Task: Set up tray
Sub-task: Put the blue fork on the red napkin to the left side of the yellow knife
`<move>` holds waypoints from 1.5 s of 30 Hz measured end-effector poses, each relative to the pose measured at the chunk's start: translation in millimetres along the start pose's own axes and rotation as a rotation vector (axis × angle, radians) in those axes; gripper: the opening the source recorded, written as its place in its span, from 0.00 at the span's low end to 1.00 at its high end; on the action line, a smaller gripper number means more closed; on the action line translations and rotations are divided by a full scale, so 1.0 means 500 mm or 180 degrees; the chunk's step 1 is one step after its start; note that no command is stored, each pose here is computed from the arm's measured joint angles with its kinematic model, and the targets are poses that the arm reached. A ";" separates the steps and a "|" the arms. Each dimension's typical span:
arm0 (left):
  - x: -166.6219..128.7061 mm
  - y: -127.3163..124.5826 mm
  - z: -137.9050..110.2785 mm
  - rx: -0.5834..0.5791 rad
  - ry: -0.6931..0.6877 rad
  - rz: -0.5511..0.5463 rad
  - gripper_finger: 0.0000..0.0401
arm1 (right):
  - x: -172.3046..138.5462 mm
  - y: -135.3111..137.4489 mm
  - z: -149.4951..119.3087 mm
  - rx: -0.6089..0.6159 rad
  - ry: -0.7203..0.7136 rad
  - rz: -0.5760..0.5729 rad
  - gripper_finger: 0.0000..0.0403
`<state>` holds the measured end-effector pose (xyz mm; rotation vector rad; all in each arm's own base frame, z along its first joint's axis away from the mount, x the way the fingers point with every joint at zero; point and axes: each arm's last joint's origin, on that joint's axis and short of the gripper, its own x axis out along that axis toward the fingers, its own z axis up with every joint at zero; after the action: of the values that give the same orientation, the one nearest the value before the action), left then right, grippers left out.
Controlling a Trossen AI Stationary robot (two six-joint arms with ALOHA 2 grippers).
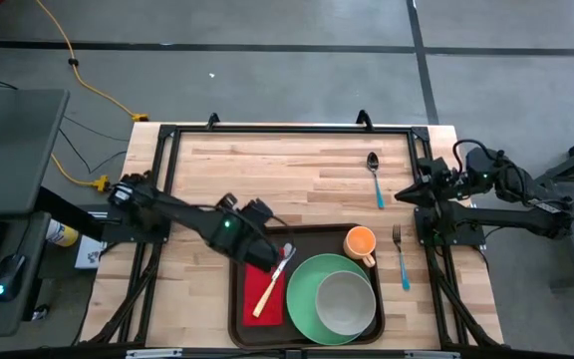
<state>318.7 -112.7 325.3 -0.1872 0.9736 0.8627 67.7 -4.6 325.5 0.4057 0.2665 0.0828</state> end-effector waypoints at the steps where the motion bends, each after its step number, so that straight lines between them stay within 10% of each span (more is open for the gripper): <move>1: 0.001 0.009 0.002 -0.0014 -0.0003 0.0017 0.23 | 0.000 -0.001 0.000 -0.0044 -0.0017 -0.0050 0.00; 12: 0.030 0.101 -0.072 -0.0160 -0.0212 -0.0143 0.18 | 0.035 -0.039 -0.007 -0.0067 0.0517 -0.1363 0.05; 19: 0.064 0.166 -0.133 -0.0102 -0.0356 -0.0441 0.17 | 0.058 -0.026 0.090 0.0001 0.1423 -0.2323 0.19; 26: 0.078 0.252 -0.183 0.0131 -0.0584 -0.0502 0.17 | 0.061 -0.021 0.127 0.0821 0.1902 -0.3253 0.33; 39: 0.053 0.432 -0.246 0.0377 -0.1425 -0.1026 0.17 | 0.072 -0.046 -0.068 0.3216 0.1832 -0.3341 0.43; 45: 0.041 0.488 -0.262 0.0447 -0.1698 -0.1139 0.17 | 0.129 -0.048 -0.143 0.3614 0.1807 -0.3014 0.43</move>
<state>65.3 -5.0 289.1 -0.0046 0.4752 0.4728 111.0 9.2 237.3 1.3404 1.0511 -0.9415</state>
